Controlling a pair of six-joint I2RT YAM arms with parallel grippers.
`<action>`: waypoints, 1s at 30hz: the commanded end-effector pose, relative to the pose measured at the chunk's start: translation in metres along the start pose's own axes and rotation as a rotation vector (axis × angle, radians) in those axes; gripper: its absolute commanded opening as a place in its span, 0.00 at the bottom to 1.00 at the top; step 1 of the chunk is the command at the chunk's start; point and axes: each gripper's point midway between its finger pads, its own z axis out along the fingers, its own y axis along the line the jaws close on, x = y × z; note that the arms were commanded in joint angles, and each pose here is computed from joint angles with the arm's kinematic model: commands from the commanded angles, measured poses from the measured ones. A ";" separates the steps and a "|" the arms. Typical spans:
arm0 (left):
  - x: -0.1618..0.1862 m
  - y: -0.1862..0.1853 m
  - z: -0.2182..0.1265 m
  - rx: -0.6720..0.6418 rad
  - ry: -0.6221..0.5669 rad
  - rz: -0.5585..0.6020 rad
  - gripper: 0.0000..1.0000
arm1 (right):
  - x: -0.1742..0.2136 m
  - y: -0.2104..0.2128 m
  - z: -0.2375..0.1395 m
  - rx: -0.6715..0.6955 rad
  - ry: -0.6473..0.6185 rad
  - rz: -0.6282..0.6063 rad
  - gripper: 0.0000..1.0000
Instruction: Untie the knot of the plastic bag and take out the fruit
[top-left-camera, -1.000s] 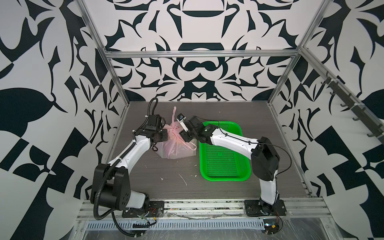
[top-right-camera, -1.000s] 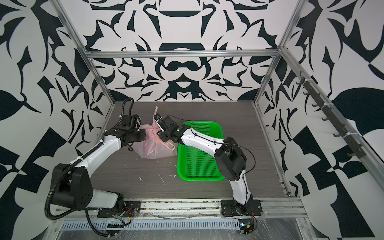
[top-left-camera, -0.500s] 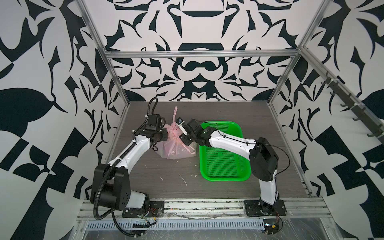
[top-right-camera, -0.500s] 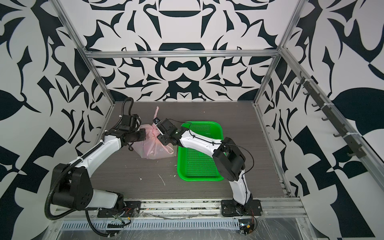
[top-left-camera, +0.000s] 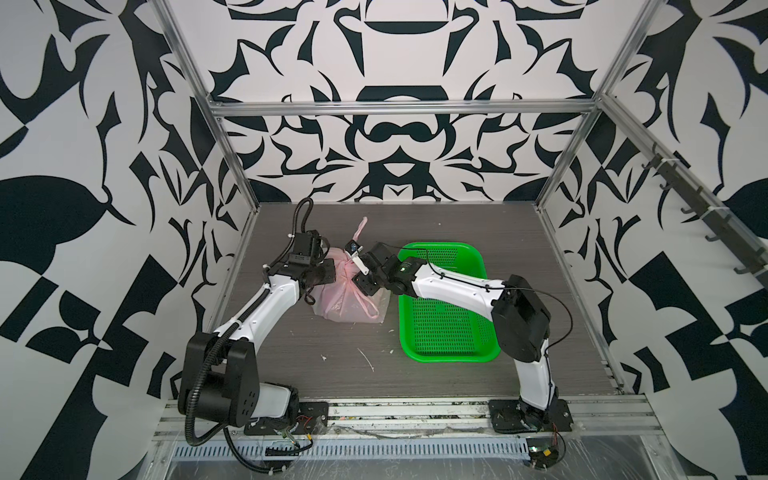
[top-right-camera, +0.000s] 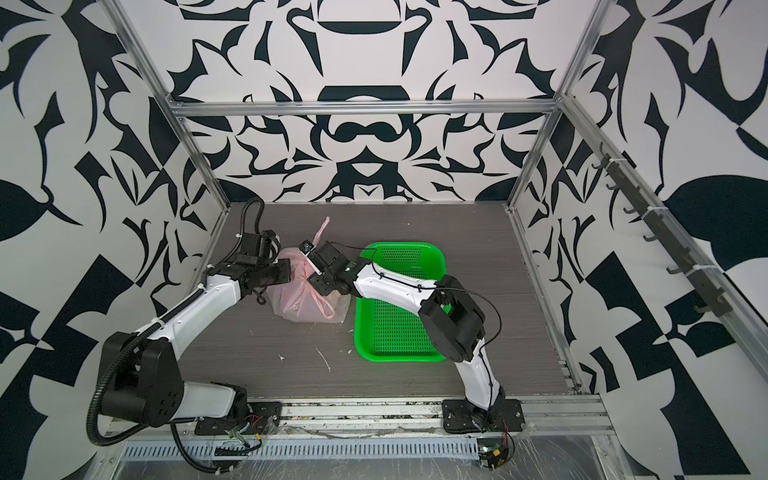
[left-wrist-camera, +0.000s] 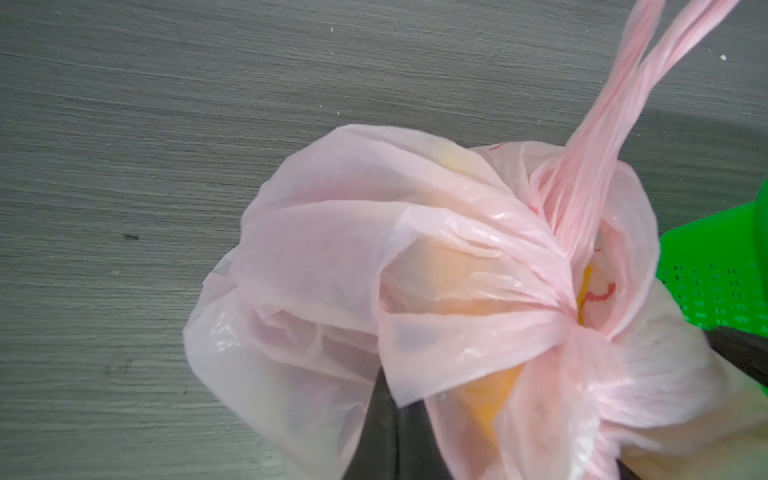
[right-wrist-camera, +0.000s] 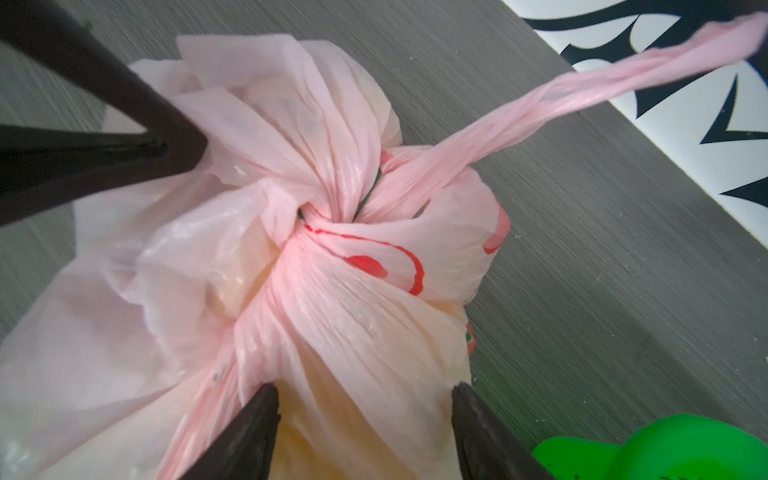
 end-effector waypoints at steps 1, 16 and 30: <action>-0.001 -0.006 -0.005 0.038 -0.021 -0.009 0.00 | -0.029 0.006 0.000 -0.025 -0.085 0.007 0.69; 0.000 0.003 -0.007 -0.006 -0.044 -0.052 0.00 | -0.042 0.002 -0.004 -0.006 -0.135 0.027 0.21; 0.004 0.059 -0.030 -0.207 -0.113 -0.223 0.00 | -0.029 -0.034 -0.041 0.112 -0.141 0.069 0.00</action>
